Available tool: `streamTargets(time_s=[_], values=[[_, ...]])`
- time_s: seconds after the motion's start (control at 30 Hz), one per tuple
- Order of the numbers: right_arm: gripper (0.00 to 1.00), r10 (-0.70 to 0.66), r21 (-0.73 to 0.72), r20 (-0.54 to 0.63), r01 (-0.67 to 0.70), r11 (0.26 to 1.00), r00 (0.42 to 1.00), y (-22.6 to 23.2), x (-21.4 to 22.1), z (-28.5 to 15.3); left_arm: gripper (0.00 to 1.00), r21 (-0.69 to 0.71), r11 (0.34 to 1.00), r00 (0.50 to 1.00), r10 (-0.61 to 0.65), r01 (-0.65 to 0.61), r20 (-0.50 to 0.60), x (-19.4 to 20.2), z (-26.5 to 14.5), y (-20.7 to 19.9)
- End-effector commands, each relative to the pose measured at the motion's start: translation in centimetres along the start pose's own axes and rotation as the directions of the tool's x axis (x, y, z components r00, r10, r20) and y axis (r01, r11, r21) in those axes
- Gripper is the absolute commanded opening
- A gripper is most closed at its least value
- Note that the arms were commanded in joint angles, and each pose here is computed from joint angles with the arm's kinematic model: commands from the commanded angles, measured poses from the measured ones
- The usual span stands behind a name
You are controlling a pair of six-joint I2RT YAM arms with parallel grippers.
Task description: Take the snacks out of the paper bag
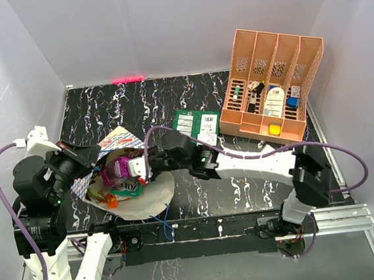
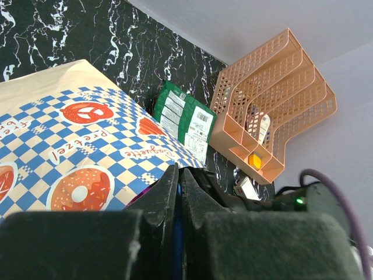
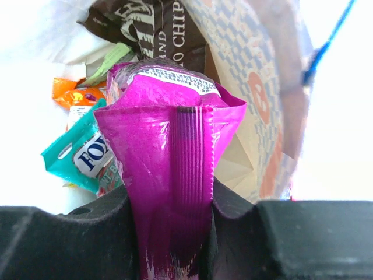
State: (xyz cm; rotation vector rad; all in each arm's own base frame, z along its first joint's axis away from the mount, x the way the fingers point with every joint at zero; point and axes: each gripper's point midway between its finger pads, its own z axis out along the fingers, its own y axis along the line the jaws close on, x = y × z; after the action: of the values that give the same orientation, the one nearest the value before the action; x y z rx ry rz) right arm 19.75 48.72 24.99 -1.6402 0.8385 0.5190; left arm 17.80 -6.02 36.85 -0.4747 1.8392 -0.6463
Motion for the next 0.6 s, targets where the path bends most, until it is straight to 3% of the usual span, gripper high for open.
streamTargets(time_s=[0.0, 0.2, 0.4, 0.57], values=[[0.07, -0.04, 0.231, 0.234, -0.016, 0.973, 0.972, -6.9, -9.4, -5.8, 0.0, -0.006, 1.0, 1.0, 0.004, -0.004, 0.025, -0.4, -0.4, 0.0], [0.07, 0.041, 0.215, 0.292, -0.107, 0.971, 0.956, -5.4, -11.0, -10.4, 0.0, -0.027, 1.0, 1.0, 0.005, -0.004, 0.027, -0.3, -0.2, 0.5], [0.07, 0.192, 0.062, 0.377, -0.232, 0.971, 0.906, -0.3, -11.8, -14.3, 0.0, -0.049, 0.999, 1.0, 0.004, -0.003, 0.031, -0.5, 0.1, 0.9], [0.07, 0.222, 0.136, 0.399, -0.297, 0.945, 0.89, -1.2, -13.4, -19.5, 0.0, -0.059, 0.998, 0.999, 0.004, -0.002, 0.032, -0.8, 0.2, 0.9]])
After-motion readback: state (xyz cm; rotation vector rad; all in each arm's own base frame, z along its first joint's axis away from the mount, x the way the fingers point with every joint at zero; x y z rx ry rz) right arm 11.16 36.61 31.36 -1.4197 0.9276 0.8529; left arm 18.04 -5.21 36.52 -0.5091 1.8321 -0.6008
